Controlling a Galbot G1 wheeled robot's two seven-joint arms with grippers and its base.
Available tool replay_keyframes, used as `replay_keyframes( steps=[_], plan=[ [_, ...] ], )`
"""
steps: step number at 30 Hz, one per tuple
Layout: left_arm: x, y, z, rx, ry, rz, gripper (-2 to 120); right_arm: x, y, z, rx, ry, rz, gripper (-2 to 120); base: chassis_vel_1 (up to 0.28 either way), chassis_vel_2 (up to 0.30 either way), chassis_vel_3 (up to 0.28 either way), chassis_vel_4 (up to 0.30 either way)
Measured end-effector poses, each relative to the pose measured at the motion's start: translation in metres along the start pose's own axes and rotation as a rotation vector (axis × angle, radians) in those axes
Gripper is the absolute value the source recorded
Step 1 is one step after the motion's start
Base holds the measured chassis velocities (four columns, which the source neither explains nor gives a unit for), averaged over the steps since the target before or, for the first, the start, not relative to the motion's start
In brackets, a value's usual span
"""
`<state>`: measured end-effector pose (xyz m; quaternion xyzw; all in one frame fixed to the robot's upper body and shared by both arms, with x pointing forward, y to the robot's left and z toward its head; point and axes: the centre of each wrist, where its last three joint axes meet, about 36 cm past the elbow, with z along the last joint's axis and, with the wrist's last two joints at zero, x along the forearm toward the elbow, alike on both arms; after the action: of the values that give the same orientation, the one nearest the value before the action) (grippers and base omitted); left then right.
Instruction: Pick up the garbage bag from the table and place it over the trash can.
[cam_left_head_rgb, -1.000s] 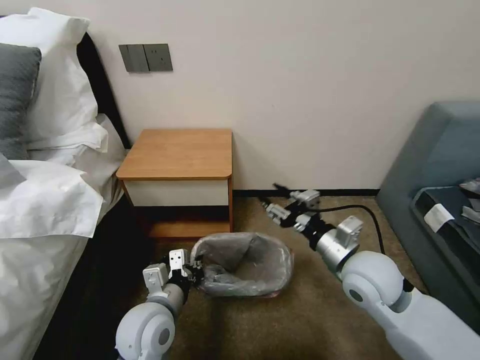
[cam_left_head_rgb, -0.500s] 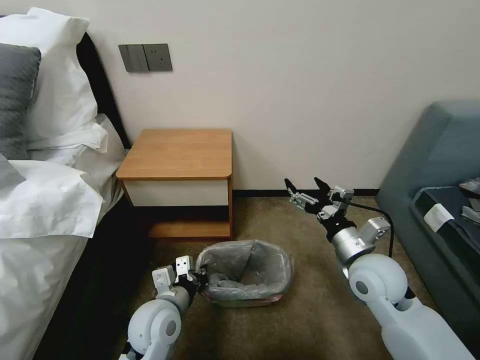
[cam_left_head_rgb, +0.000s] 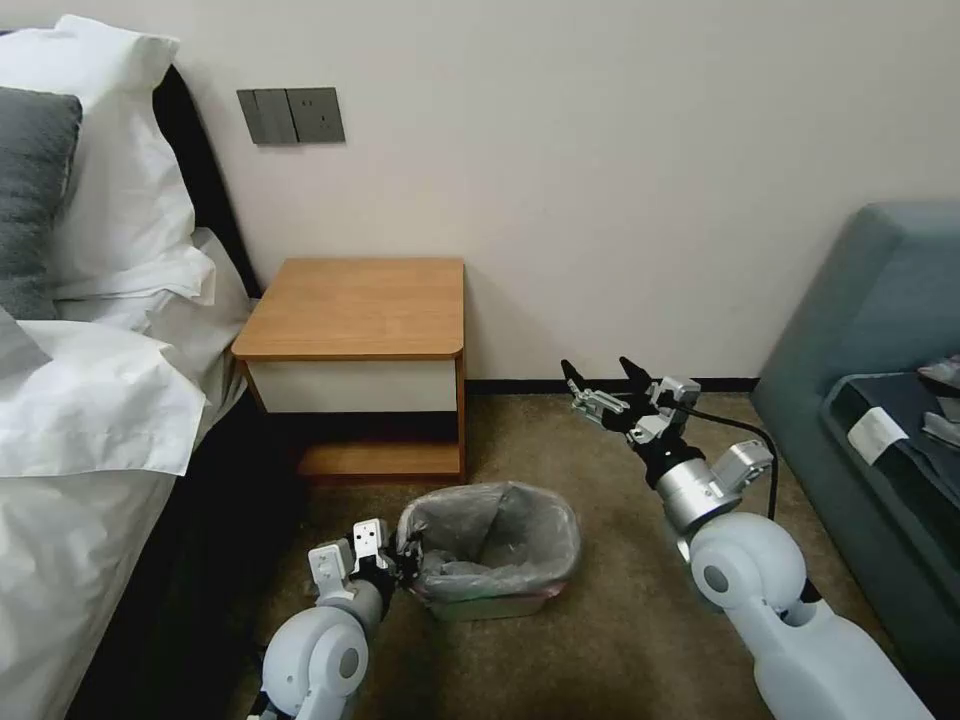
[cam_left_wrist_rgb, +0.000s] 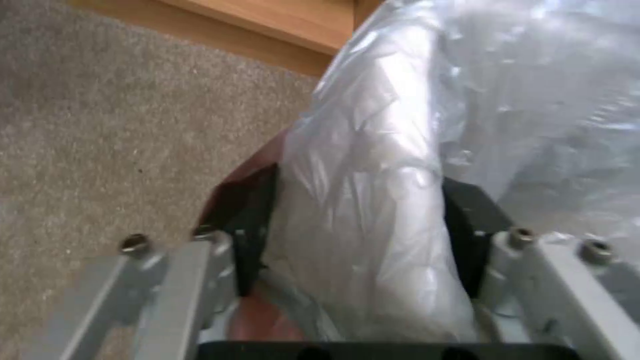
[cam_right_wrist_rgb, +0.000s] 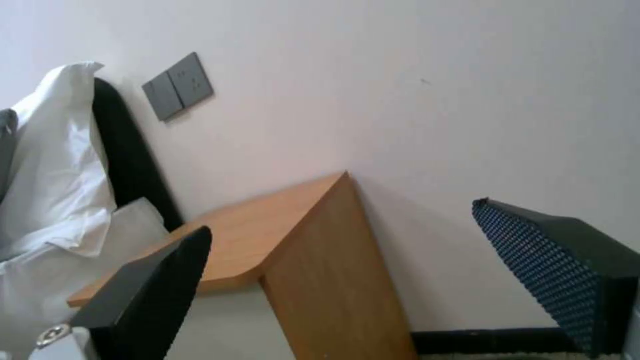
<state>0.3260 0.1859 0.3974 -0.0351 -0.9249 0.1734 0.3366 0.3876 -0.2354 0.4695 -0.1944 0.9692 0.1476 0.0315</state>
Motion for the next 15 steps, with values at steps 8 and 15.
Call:
replay_keyframes(
  steps=[8, 15],
  plan=[
    [0.007, -0.001, -0.004, -0.027, -0.032, -0.004, 93, 0.002, 0.005, 0.010, -0.005, 0.011, 0.019, 100, 0.000, 0.000, 0.000, 0.000],
    [0.010, 0.001, -0.003, -0.045, -0.062, -0.009, 100, 0.004, 0.007, 0.017, -0.007, 0.022, 0.032, 100, 0.000, 0.000, 0.000, 0.000]
  ],
)
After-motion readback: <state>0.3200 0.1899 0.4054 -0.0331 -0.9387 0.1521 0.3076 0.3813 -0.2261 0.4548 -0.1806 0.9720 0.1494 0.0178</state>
